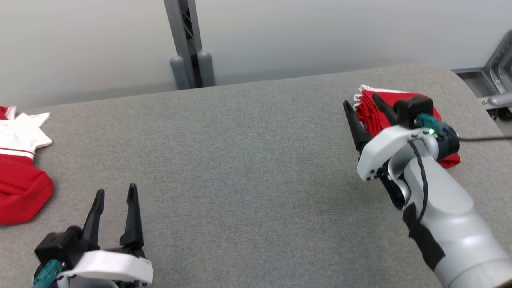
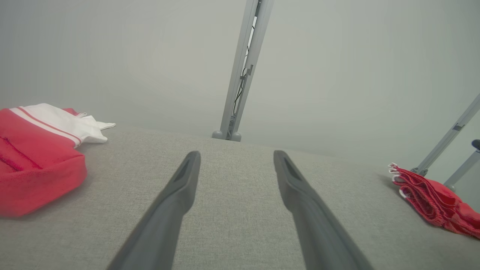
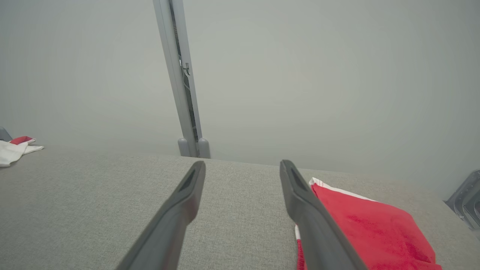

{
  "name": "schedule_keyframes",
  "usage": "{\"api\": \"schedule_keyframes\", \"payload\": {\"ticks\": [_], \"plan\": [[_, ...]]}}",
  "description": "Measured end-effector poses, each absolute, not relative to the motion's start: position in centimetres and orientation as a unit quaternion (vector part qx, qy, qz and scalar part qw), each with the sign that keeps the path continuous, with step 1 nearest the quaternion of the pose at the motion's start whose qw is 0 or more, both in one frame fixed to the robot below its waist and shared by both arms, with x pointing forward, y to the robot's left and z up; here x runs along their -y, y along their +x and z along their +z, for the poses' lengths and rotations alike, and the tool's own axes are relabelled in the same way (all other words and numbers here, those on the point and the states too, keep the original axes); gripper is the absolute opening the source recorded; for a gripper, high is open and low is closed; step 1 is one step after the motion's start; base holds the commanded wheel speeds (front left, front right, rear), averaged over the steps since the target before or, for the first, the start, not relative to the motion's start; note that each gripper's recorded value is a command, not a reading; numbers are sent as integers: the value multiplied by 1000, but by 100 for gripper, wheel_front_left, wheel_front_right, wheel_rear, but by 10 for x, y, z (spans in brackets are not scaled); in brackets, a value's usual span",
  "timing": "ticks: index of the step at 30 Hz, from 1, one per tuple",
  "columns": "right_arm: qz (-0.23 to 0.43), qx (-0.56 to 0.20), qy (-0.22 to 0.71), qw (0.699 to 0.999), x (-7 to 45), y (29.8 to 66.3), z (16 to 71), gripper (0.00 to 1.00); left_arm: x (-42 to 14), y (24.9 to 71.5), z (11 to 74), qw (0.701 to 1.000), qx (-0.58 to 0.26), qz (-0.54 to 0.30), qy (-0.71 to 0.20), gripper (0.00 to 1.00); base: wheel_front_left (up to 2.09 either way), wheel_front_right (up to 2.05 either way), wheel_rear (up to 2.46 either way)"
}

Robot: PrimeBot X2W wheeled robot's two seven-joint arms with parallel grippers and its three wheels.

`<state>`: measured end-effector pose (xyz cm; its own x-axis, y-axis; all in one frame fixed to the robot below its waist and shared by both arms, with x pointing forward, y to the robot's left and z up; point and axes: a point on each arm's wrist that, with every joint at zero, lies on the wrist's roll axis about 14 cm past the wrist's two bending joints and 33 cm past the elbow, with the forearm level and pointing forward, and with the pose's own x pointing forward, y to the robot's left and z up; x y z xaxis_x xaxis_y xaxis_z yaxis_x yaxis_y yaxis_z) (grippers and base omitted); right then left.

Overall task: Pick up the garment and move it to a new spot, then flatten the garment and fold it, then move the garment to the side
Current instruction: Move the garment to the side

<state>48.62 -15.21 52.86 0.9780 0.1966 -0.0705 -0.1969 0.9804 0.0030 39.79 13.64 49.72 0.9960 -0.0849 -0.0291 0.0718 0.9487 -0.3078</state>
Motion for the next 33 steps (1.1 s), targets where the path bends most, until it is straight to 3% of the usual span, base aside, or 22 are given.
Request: {"api": "schedule_keyframes", "payload": {"ticks": [22, 33], "plan": [[110, -14, 90, 990, 127, 407, 508, 100, -174, 366, 503, 989, -6, 8, -144, 100, 0, 0, 0], [104, -26, 104, 989, 130, 389, 506, 100, -170, 361, 497, 990, -15, 3, -138, 100, 0, 0, 0]]}}
